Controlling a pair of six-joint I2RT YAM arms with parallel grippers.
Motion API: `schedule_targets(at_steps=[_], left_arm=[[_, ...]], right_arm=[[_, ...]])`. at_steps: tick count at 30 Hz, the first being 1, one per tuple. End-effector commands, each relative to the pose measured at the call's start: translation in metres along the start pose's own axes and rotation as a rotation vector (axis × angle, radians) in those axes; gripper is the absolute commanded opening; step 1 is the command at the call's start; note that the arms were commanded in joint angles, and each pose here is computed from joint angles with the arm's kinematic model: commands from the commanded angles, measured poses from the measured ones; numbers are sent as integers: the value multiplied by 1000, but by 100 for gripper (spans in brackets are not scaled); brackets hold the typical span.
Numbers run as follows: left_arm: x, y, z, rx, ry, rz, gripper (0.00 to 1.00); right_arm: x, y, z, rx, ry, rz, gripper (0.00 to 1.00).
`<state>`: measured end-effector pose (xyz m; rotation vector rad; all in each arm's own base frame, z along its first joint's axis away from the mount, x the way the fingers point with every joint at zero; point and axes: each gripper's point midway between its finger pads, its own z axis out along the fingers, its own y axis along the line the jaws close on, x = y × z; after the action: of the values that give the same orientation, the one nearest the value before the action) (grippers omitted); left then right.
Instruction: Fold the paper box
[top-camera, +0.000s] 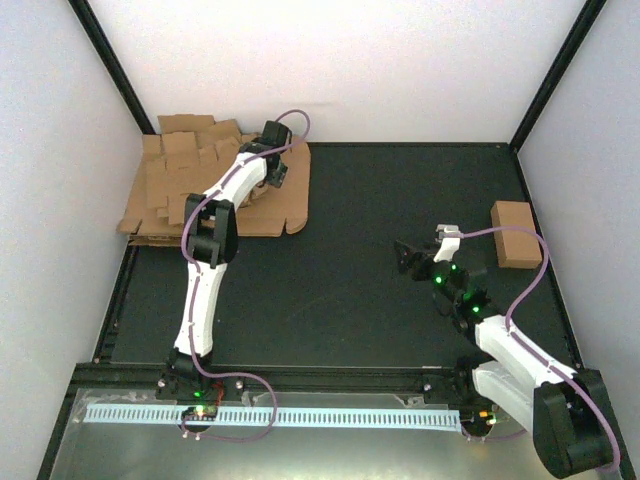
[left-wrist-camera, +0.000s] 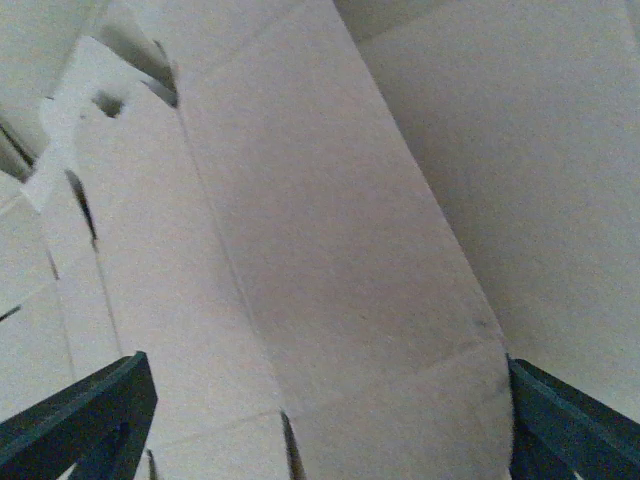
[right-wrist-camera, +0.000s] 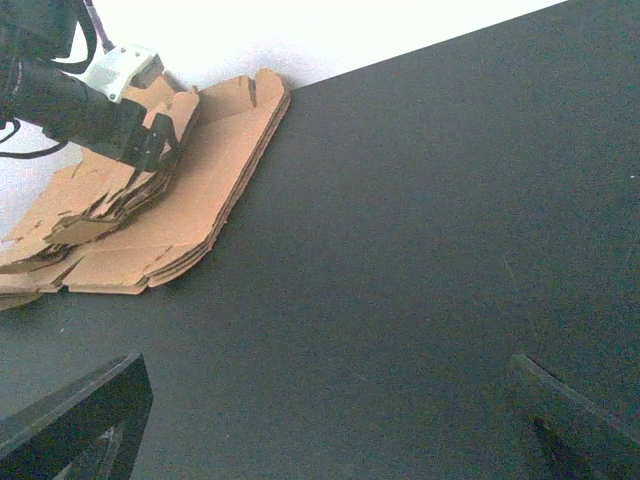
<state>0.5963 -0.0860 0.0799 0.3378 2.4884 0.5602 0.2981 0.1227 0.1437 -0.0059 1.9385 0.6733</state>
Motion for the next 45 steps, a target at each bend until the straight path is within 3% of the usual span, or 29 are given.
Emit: schedule_targets(at_steps=[1, 7, 14, 21, 27, 37, 45], left_arm=[[-28, 22, -5, -126, -87, -8, 92], [-47, 37, -29, -149, -163, -55, 74], [-59, 44, -49, -137, -217, -89, 68], [-58, 46, -52, -147, -222, -102, 38], [-58, 54, -60, -173, -230, -121, 2], [-65, 62, -127, -185, -305, -168, 2], [-50, 26, -220, -70, -375, -152, 2]], right_arm=[[-6, -1, 1, 11, -26, -13, 100], [-5, -2, 2, 18, -23, -12, 99], [-5, -2, 2, 18, -20, -11, 100], [-4, -3, 3, 19, -15, -7, 100], [-5, -2, 3, 19, -14, -6, 99], [-5, -2, 5, 16, -9, -6, 100], [-6, 0, 5, 12, -8, -6, 99]])
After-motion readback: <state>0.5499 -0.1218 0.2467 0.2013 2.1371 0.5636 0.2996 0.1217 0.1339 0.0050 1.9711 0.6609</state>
